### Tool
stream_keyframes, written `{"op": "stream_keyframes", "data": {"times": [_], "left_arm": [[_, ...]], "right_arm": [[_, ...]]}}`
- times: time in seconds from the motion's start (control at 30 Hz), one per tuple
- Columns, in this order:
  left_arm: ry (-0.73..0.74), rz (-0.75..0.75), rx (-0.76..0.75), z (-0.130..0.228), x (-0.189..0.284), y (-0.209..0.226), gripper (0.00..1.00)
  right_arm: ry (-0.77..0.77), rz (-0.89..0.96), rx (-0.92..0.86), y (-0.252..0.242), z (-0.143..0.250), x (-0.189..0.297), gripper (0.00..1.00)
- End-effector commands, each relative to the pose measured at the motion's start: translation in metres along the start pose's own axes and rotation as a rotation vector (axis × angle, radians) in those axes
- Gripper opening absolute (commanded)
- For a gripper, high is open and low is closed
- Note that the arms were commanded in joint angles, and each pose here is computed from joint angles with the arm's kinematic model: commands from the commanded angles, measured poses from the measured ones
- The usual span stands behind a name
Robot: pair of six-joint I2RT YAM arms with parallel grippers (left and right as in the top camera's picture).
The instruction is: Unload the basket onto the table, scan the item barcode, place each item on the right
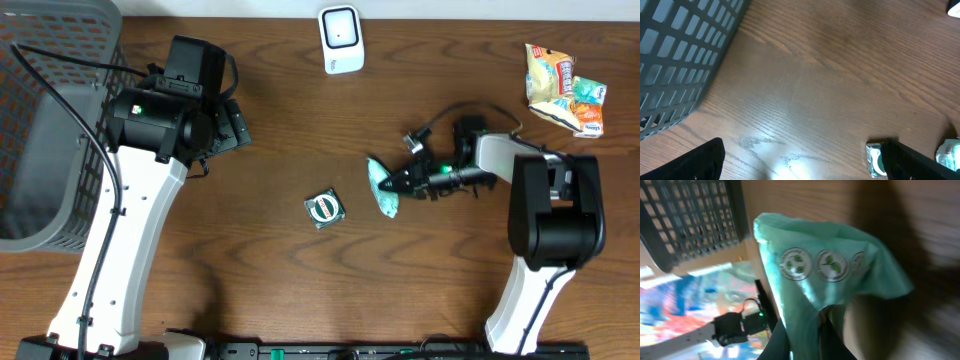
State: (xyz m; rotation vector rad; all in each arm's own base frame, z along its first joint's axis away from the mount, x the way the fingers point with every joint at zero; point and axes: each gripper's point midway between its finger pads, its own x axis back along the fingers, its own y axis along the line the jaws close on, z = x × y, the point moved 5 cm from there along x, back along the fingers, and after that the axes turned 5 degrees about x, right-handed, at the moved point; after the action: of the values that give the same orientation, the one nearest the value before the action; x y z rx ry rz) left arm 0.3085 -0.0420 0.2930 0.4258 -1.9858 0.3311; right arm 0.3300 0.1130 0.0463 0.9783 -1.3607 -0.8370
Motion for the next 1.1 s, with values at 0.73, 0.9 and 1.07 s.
{"op": "stream_keyframes", "data": {"times": [0.73,0.9,1.07], "left_arm": [[-0.010,-0.010,-0.006,-0.003,0.001,0.002,0.98],[-0.010,-0.010,-0.006,-0.003,0.001,0.002,0.98],[-0.010,-0.010,-0.006,-0.003,0.001,0.002,0.98]], "right_arm": [[0.019,0.501,-0.038,0.010,-0.020,0.097,0.41],[0.090,0.717,-0.087,-0.002,-0.014,0.092,0.38],[0.125,0.864,-0.132,-0.009,-0.009,0.092,0.25]]}}
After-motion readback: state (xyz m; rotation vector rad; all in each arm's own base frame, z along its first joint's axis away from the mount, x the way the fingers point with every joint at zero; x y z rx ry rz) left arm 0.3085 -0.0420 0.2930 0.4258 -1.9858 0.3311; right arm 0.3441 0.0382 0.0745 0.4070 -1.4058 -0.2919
